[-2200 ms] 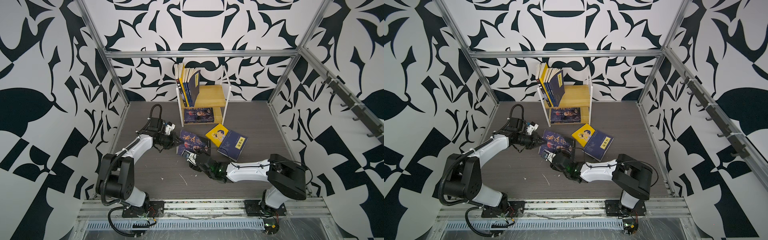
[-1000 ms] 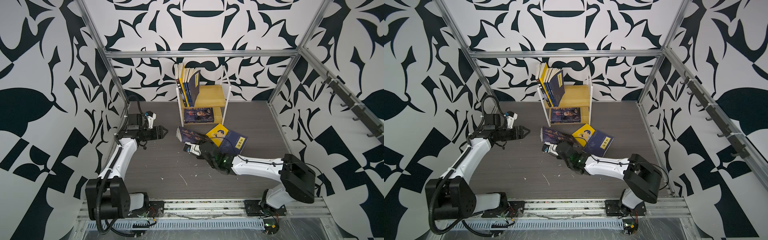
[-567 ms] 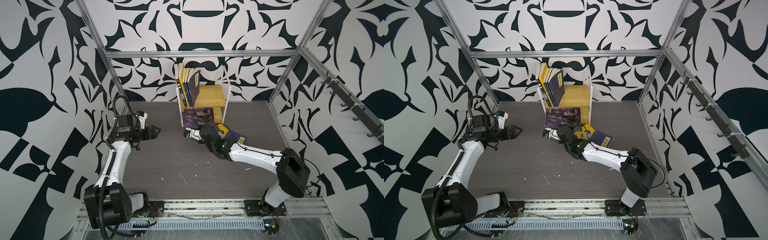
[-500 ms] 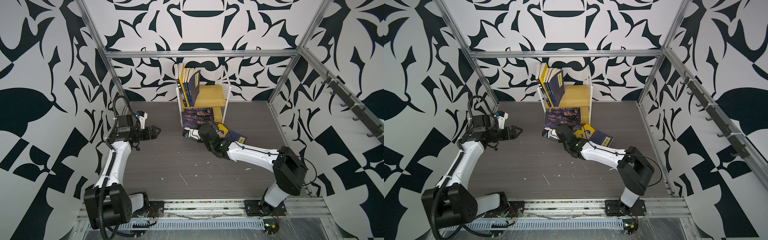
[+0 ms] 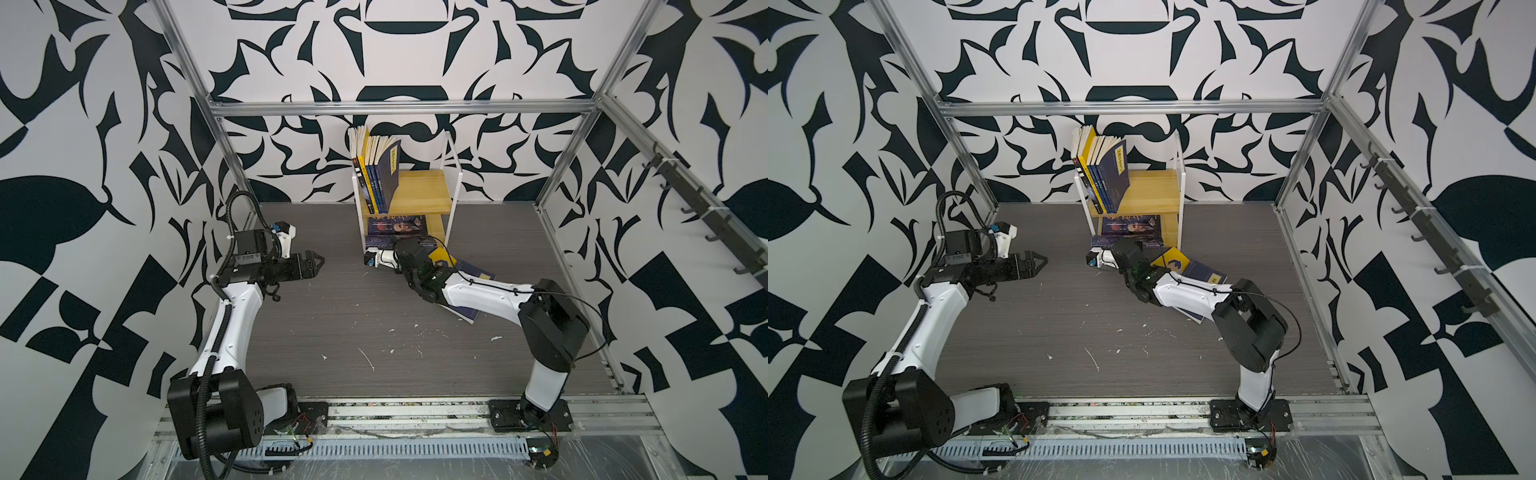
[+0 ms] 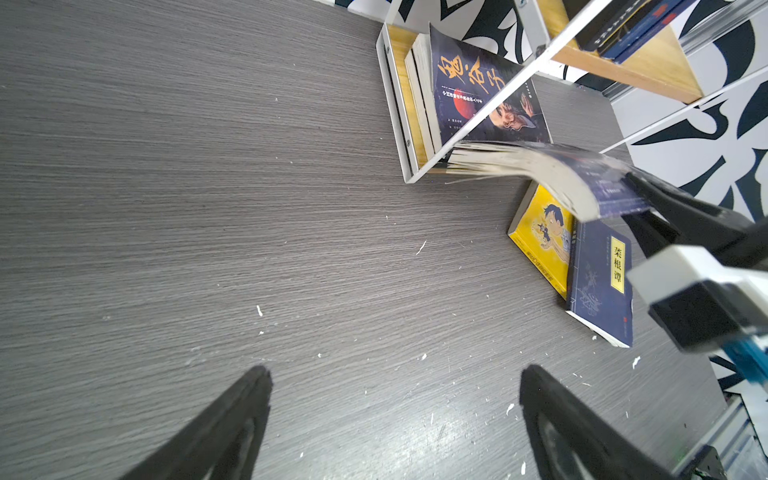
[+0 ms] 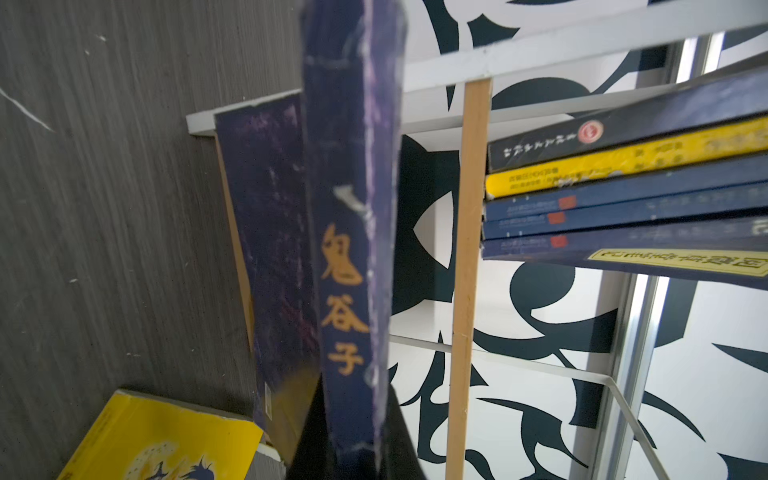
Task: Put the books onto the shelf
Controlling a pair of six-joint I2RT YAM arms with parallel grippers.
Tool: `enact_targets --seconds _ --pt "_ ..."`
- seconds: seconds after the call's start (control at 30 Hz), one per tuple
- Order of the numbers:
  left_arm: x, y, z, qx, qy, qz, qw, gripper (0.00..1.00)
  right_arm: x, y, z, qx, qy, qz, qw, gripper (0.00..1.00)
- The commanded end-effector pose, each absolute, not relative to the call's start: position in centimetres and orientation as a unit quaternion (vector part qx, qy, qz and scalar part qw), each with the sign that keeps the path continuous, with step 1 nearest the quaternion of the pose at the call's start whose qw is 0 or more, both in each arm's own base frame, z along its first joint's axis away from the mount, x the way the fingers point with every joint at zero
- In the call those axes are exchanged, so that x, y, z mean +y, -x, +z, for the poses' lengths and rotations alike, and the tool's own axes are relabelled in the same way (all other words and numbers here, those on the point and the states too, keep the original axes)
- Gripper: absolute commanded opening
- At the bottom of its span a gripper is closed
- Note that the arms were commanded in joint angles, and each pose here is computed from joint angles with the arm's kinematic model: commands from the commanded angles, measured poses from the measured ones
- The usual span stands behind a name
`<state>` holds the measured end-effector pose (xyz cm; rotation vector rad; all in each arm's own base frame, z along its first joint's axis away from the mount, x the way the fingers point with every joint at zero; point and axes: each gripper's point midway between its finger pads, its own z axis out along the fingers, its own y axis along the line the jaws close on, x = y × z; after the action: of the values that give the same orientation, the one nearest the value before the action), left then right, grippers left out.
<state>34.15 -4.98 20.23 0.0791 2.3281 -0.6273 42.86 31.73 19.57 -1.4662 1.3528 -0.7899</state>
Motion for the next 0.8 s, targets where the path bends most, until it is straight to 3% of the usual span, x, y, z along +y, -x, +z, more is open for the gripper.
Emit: enact_targets --seconds 0.0,0.4,0.77 --pt "-5.0 -33.7 20.7 0.900 -0.029 -0.249 0.356 0.98 31.8 -44.7 27.0 0.543 0.522 -0.333 0.567 0.00" --pt "-4.5 -33.8 20.5 0.901 -0.016 -0.250 0.355 1.00 32.0 -45.9 29.8 0.521 0.515 -0.340 0.590 0.00" --pt "-4.4 -33.8 20.5 0.900 -0.013 -0.253 0.356 1.00 32.6 -47.0 25.8 0.521 0.524 -0.344 0.580 0.00"
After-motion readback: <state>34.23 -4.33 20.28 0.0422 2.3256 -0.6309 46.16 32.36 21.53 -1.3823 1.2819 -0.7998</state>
